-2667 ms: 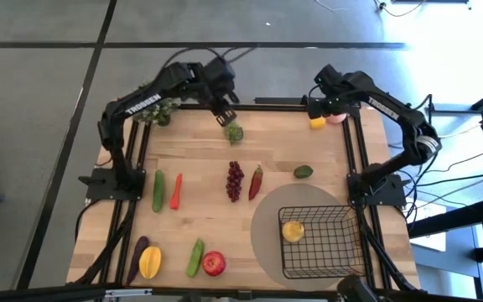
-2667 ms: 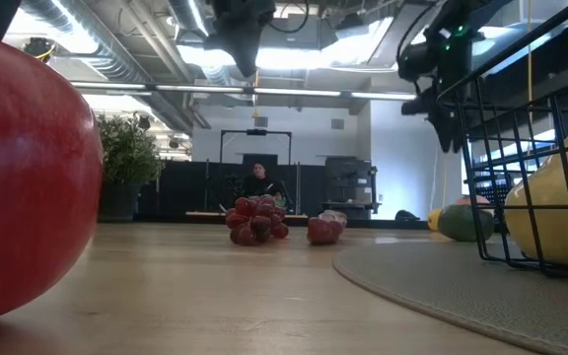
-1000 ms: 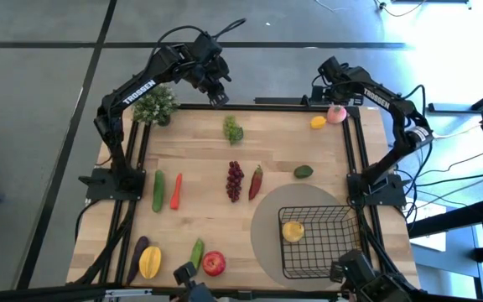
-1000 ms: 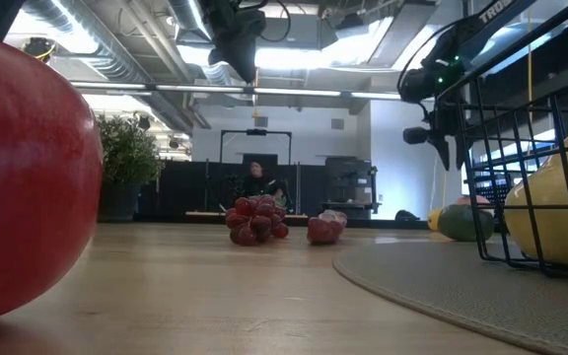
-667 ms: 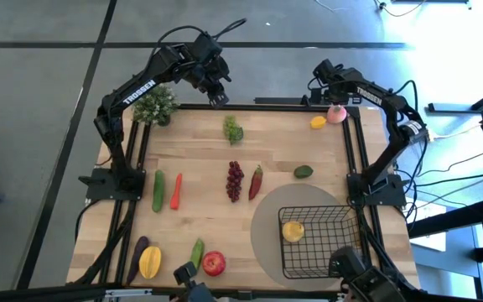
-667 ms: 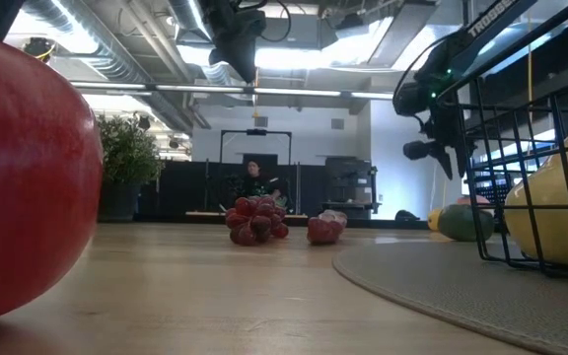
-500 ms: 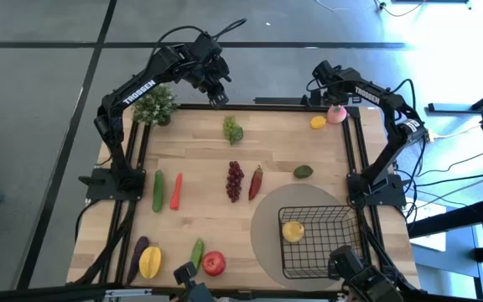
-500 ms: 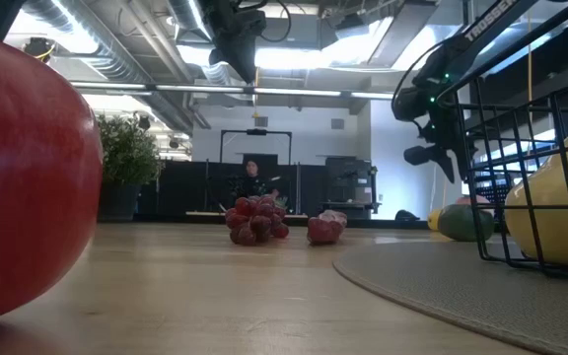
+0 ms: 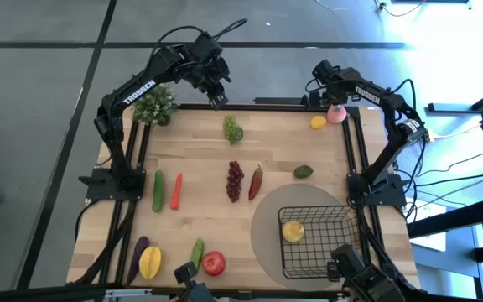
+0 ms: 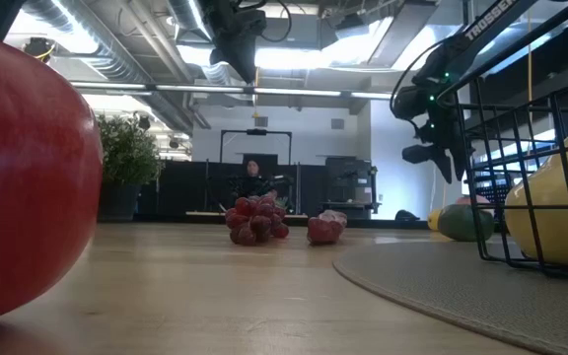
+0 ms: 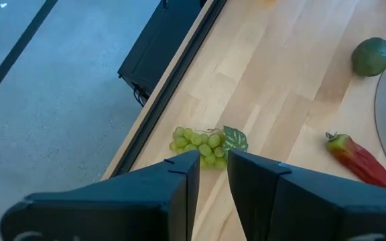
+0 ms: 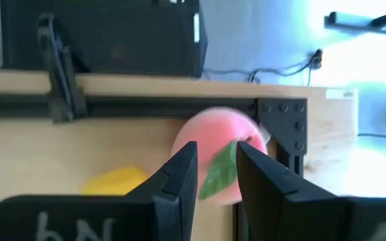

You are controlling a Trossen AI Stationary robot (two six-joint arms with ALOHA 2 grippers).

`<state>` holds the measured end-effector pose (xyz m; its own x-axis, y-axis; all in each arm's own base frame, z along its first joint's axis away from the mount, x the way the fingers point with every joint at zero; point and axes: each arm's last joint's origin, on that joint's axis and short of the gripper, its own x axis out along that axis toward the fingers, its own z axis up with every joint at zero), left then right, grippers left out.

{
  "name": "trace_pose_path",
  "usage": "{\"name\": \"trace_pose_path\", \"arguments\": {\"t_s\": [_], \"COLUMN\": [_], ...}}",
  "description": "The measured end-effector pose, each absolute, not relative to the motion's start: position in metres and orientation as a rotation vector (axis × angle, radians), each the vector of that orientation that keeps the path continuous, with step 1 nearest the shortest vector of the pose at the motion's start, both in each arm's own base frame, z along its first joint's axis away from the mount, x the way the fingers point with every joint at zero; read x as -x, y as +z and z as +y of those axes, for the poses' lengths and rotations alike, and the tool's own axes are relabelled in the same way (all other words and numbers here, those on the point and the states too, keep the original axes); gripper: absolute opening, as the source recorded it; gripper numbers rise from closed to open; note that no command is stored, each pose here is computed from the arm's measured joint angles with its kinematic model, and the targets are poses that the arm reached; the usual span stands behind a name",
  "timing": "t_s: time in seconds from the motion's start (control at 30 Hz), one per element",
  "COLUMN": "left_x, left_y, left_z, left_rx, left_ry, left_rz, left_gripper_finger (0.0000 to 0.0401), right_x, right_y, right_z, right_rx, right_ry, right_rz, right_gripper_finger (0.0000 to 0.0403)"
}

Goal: Build produce basket
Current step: Put the peach into the wire basket

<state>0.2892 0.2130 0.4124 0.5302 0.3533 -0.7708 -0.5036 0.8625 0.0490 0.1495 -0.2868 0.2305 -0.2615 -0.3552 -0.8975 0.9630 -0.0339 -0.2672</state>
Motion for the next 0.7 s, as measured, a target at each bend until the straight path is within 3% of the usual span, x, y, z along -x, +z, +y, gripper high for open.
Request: {"name": "trace_pose_path", "arguments": {"t_s": [0.13,0.47,0.7], "left_x": [-0.289,-0.29,-0.29], "left_y": [0.413,0.413,0.413], "left_z": [0.213,0.213,0.213], "left_rx": [0.188,0.187,0.186], "left_ry": [0.515,0.517,0.516], "left_rz": [0.871,0.867,0.867], "left_gripper_finger": [0.0067,0.0067,0.0067], "right_x": [-0.148,-0.149,-0.147], "right_y": [0.243,0.25,0.25], "right_z": [-0.282,-0.287,-0.293], "right_rx": [-0.881,-0.843,-1.021], "right_ry": [-1.566,-1.644,-1.714], "right_rz": [1.143,1.082,0.895], "right_gripper_finger": [0.0096,0.0096,0.0096]}}
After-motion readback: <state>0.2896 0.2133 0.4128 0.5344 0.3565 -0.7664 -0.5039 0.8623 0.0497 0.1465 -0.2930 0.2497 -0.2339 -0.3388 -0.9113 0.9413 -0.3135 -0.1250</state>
